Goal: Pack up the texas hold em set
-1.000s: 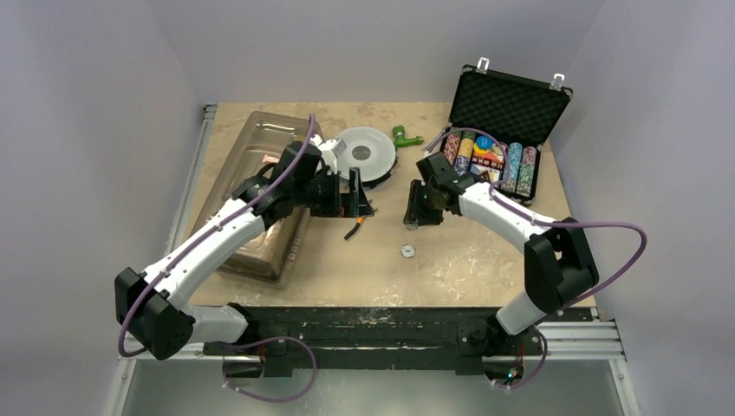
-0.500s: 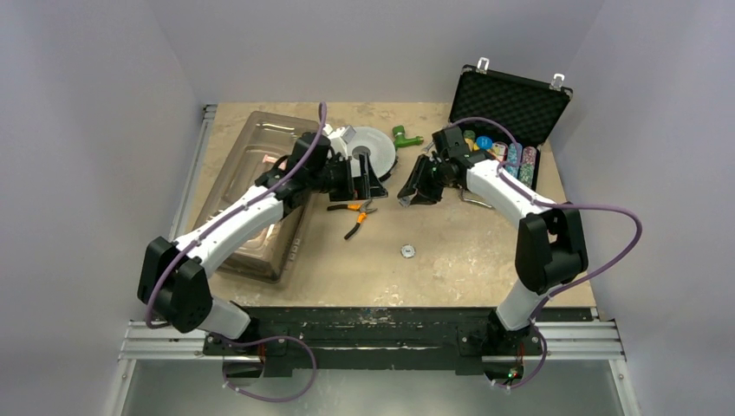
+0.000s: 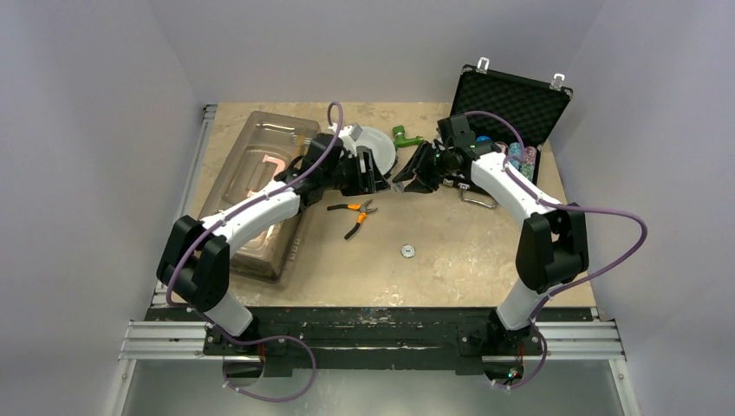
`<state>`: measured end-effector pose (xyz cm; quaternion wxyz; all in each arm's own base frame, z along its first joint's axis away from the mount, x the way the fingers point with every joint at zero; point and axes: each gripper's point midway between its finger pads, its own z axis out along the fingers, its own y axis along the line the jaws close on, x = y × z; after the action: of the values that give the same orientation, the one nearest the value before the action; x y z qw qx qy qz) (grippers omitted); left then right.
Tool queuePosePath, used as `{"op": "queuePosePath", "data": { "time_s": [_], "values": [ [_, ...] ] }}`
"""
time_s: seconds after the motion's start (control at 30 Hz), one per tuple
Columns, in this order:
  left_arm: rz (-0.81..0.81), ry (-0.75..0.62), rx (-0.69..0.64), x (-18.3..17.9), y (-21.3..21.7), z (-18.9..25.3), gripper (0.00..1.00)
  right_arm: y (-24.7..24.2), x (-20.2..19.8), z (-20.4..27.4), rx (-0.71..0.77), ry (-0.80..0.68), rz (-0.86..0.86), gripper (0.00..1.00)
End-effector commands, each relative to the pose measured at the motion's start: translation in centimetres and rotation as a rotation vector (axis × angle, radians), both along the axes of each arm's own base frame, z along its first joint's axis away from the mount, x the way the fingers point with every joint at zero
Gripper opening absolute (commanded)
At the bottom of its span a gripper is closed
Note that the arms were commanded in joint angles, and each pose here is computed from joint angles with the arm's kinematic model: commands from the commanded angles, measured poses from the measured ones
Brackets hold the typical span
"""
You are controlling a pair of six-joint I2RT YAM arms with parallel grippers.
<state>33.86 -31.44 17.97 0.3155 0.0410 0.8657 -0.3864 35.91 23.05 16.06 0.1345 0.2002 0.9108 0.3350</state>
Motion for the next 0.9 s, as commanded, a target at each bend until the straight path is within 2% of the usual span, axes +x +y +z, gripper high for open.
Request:
{"op": "queuePosePath", "data": {
  "time_s": [0.0,0.3,0.87],
  "values": [
    [0.021,-0.109,-0.041,1.7,-1.7,2.3,0.61,0.7,0.9,1.9,0.056,-0.017,-0.007,0.28],
    [0.001,-0.085,-0.053,1.9,-3.3,1.8,0.57,1.0,1.0,2.0,0.092,-0.009,-0.016,0.27],
    [-0.001,-0.057,-0.047,2.6,-4.3,1.1,0.34,1.1,0.7,1.9,0.115,0.004,-0.032,0.26]
  ]
}}
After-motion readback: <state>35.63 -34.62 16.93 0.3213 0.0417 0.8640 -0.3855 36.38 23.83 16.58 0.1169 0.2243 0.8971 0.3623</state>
